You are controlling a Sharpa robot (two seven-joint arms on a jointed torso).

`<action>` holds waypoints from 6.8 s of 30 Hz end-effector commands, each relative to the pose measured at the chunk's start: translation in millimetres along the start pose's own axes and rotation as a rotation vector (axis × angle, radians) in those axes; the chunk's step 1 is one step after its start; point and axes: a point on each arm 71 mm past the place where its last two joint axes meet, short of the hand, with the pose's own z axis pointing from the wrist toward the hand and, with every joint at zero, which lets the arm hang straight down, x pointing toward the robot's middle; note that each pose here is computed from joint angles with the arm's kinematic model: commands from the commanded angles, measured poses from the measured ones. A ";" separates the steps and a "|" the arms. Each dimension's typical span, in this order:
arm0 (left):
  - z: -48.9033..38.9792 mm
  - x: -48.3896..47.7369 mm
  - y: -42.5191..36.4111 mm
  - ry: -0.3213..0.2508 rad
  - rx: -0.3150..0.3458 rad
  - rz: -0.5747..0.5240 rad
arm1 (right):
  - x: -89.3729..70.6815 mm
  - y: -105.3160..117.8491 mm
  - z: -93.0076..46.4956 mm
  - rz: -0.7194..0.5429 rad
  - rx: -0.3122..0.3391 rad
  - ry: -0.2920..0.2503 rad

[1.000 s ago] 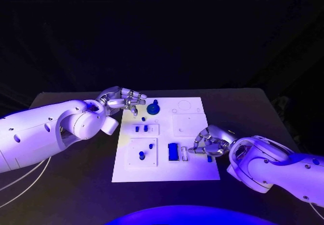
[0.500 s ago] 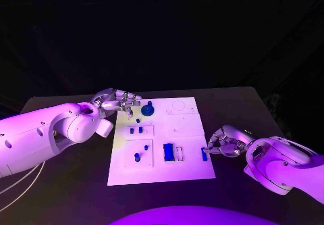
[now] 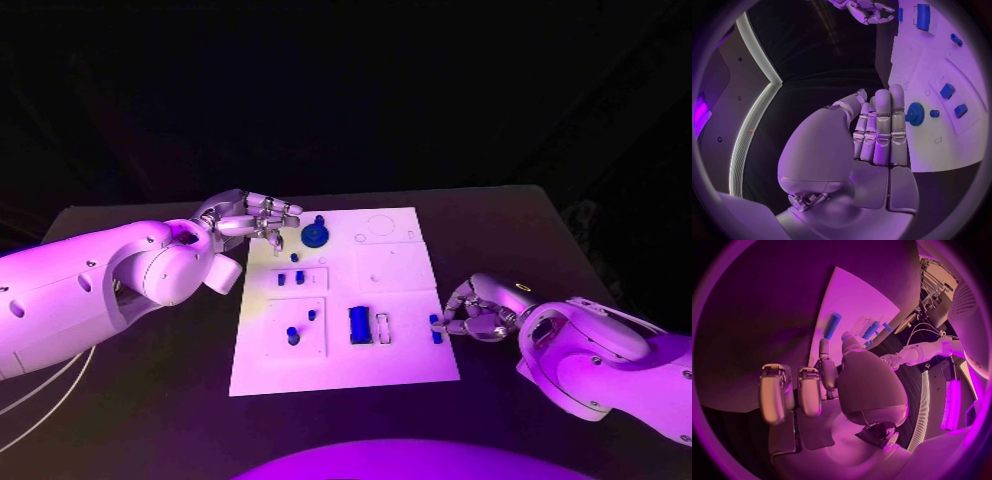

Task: Assemble the parts on the task board

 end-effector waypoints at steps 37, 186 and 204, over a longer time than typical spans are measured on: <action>-2.2 0.9 -0.8 0.018 0.005 -0.009 | 34.4 12.7 18.2 -0.221 -0.007 0.086; -2.5 -3.2 -0.1 -0.016 0.020 -0.045 | -11.2 43.6 48.1 0.510 -0.200 0.032; 23.8 -19.8 33.3 -0.279 0.091 -0.254 | -76.3 9.7 146.6 0.985 -0.249 -0.093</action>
